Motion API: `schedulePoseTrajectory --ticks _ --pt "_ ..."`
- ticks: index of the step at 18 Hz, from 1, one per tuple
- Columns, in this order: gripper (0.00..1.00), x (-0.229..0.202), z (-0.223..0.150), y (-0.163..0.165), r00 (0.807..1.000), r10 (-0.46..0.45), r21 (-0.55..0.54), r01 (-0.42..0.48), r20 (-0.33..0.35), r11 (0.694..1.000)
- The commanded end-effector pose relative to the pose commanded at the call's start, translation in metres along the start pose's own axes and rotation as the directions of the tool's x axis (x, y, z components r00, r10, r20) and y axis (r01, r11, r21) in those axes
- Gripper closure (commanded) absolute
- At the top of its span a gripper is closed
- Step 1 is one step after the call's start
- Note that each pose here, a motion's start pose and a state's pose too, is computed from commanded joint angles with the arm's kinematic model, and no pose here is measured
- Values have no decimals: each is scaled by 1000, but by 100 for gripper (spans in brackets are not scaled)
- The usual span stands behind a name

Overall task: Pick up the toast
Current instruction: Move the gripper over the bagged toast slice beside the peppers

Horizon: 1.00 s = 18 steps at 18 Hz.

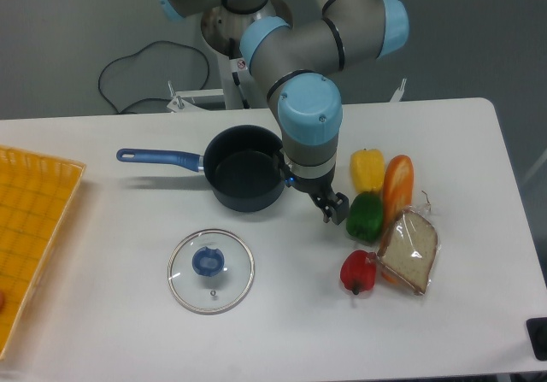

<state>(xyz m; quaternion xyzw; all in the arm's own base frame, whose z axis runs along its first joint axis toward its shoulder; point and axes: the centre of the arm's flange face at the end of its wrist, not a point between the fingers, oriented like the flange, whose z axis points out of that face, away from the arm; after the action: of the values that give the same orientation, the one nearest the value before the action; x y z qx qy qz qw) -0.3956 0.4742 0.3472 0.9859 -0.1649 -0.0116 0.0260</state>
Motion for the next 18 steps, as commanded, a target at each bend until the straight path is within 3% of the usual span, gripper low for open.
schedulePoseTrajectory --ticks 6,12,18 --pt "0 -23 0 21 996 -80 85 78 25 993" --pt "0 -31 -1 28 993 -100 91 94 61 991" --pt "0 -46 4 44 978 -194 107 185 81 977"
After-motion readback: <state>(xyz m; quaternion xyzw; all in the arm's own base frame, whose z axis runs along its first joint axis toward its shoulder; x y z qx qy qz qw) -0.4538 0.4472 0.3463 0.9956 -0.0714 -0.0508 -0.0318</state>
